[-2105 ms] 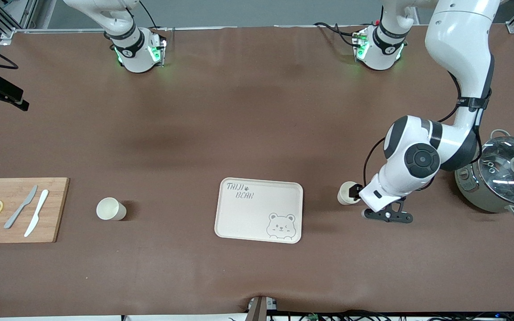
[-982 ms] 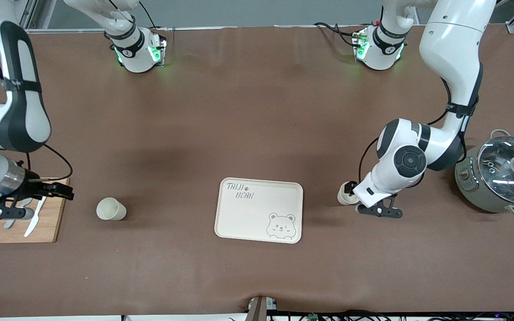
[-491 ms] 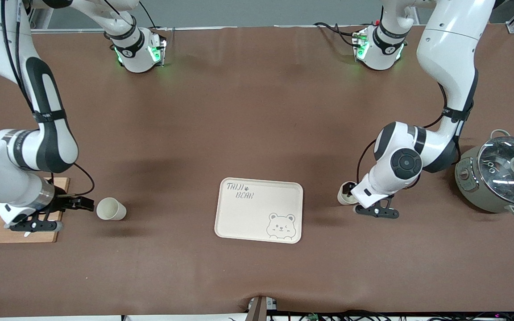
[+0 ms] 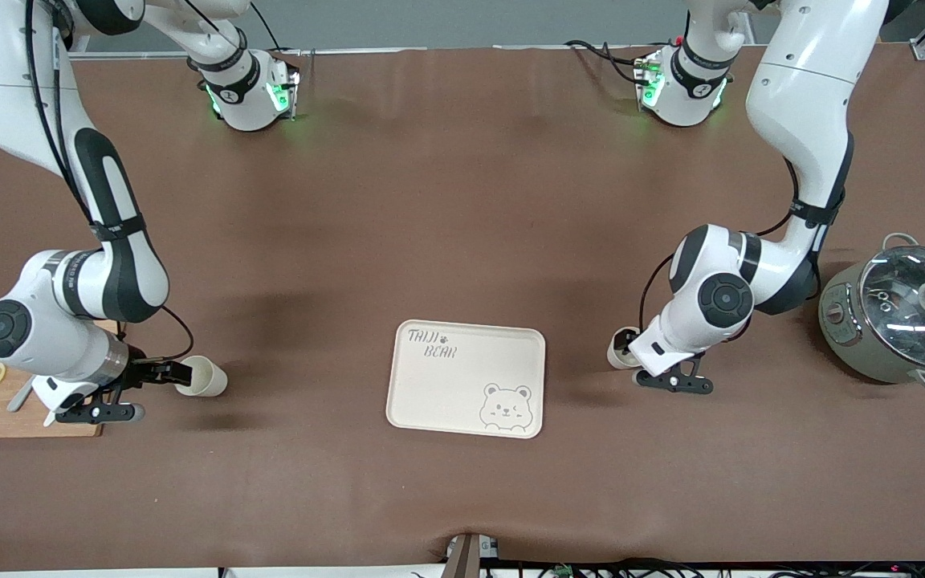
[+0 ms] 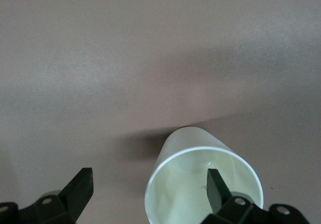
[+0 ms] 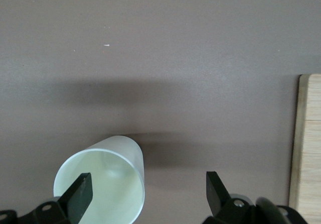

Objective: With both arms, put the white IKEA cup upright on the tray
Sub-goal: 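Close the left gripper on the cup while the right gripper reaches the other cup, then close the right gripper on the white cup by the cutting board, then lift both cups and carry them over the bear tray with both grippers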

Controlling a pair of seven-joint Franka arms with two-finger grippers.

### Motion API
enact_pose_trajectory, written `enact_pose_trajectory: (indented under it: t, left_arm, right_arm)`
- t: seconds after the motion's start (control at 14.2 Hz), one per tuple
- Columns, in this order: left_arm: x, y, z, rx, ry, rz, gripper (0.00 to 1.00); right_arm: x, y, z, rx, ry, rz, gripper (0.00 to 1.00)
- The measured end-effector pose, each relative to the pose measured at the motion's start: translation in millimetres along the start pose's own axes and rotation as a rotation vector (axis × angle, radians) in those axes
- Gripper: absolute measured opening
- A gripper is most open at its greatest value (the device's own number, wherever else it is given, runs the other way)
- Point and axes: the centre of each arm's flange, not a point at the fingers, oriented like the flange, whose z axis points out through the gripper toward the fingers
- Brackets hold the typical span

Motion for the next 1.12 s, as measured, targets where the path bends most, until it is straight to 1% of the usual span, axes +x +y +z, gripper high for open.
enact_pose_trajectory:
  t: [0.35, 0.49, 0.56, 0.7, 0.77, 0.91, 0.98, 1.05, 1.12]
  left_arm:
    - [0, 1, 4, -0.001, -0.002, -0.002, 1.00]
    - [0, 1, 4, -0.001, -0.003, -0.021, 0.81]
    - [-1, 1, 4, -0.001, -0.003, -0.027, 0.69]
    - [-1, 1, 4, -0.001, -0.003, -0.028, 0.50]
    - [-1, 1, 4, -0.001, -0.003, -0.028, 0.39]
    - [-1, 1, 4, -0.001, -0.003, -0.029, 0.21]
    - [-1, 1, 4, -0.001, -0.003, -0.029, 0.09]
    - [0, 3, 1, -0.004, 0.001, -0.027, 0.04]
    - [0, 4, -1, -0.004, 0.004, -0.026, 0.04]
  right_arm:
    - [-6, 0, 22, -0.001, -0.009, -0.001, 1.00]
    - [-8, 0, 31, -0.001, -0.013, -0.003, 1.00]
    - [-8, -1, 35, -0.001, -0.014, -0.005, 1.00]
    - [-8, -3, 37, -0.001, -0.016, -0.009, 1.00]
    - [-8, -3, 37, -0.001, -0.015, -0.010, 1.00]
    - [-8, -5, 37, -0.001, -0.014, -0.013, 0.96]
    - [-8, -6, 37, 0.000, -0.014, -0.016, 0.87]
    - [-8, -8, 37, 0.000, -0.014, -0.019, 0.76]
    - [-8, -10, 37, 0.000, -0.014, -0.021, 0.63]
